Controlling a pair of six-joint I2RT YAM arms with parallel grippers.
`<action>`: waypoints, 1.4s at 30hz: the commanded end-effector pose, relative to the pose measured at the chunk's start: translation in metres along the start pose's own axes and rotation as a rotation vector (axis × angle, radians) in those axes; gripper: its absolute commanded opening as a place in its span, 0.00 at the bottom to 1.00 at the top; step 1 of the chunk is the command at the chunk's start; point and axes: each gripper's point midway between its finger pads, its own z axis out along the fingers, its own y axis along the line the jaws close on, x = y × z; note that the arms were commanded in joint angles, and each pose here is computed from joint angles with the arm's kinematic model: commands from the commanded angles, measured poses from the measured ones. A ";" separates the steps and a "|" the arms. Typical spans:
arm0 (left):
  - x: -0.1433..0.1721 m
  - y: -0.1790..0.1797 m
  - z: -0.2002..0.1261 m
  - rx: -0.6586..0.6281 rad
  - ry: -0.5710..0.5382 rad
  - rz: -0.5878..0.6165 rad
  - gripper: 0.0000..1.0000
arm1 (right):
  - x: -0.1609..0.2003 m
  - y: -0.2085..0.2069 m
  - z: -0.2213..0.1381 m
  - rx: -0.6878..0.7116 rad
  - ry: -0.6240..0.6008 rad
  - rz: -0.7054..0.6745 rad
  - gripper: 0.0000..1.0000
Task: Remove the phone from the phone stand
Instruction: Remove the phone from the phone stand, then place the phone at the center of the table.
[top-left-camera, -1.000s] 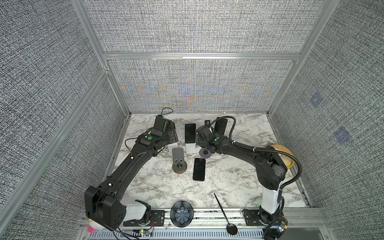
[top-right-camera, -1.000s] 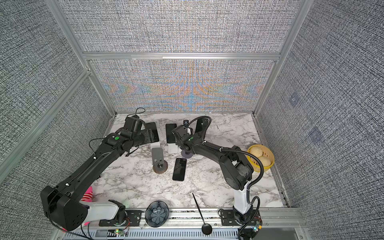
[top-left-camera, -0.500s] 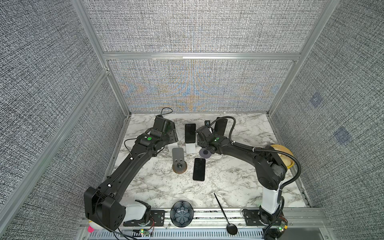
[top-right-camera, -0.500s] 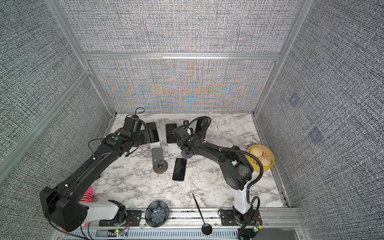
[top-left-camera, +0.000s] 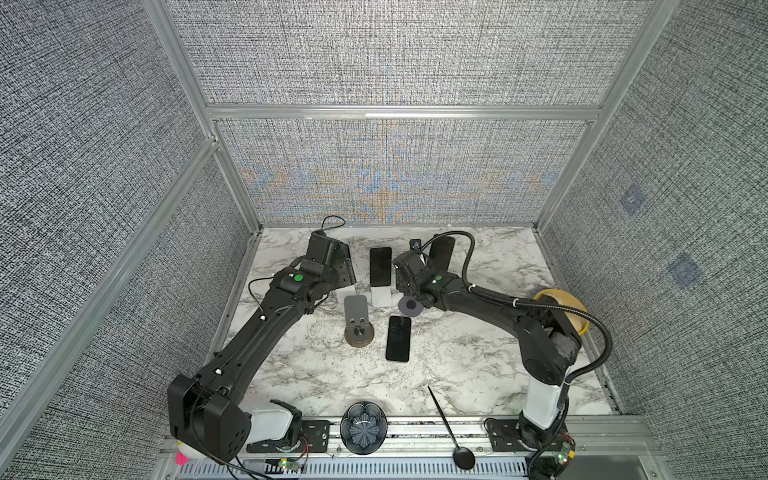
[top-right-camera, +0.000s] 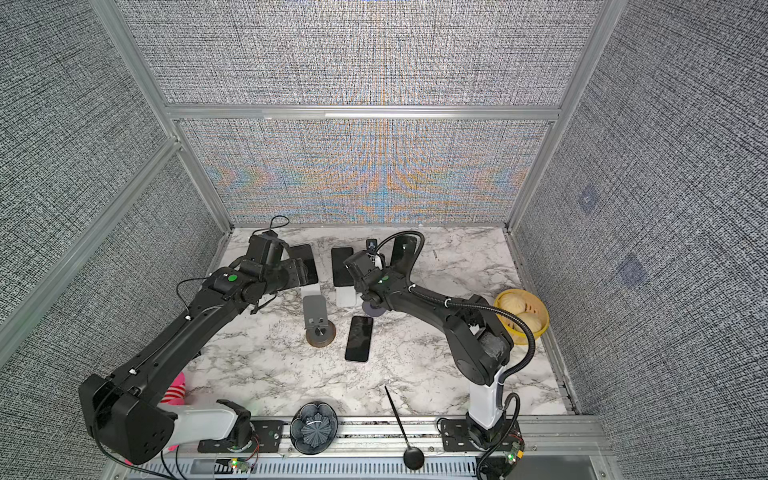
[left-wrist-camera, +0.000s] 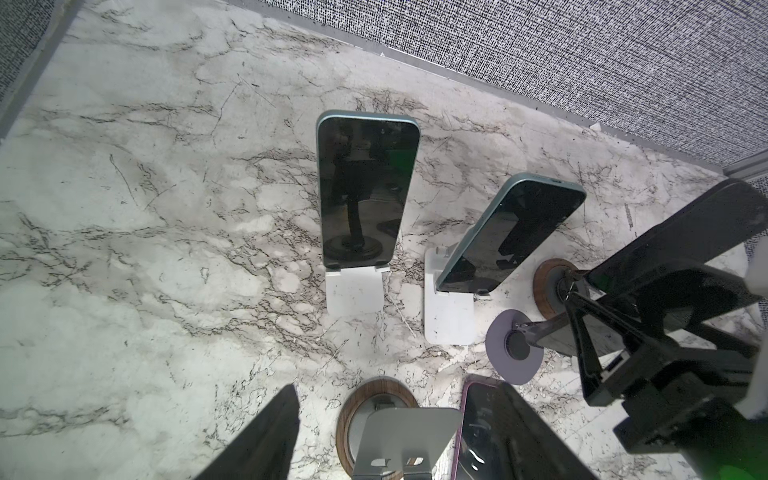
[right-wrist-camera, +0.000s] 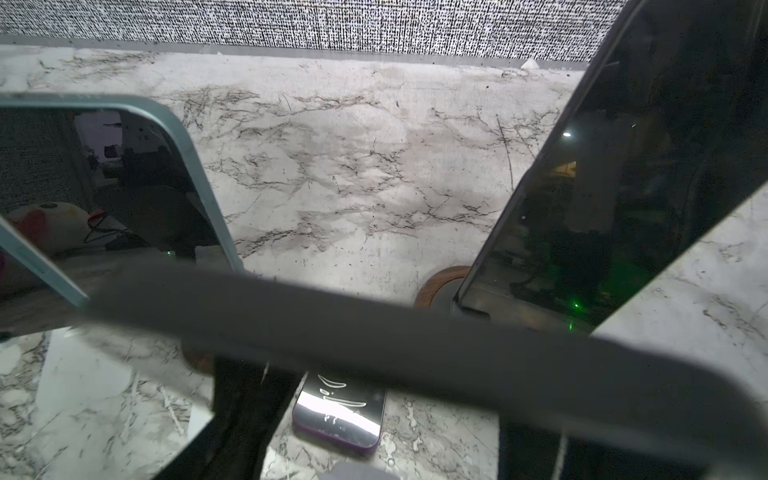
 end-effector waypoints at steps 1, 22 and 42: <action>-0.002 -0.003 0.001 0.015 -0.002 -0.005 0.75 | -0.012 -0.002 -0.008 0.006 -0.040 0.012 0.69; -0.007 0.005 0.000 -0.034 -0.035 0.051 0.75 | 0.030 -0.046 -0.121 -0.084 0.188 0.035 0.48; -0.003 0.005 0.002 -0.018 -0.012 0.079 0.75 | 0.174 -0.018 -0.090 -0.259 0.865 0.230 0.46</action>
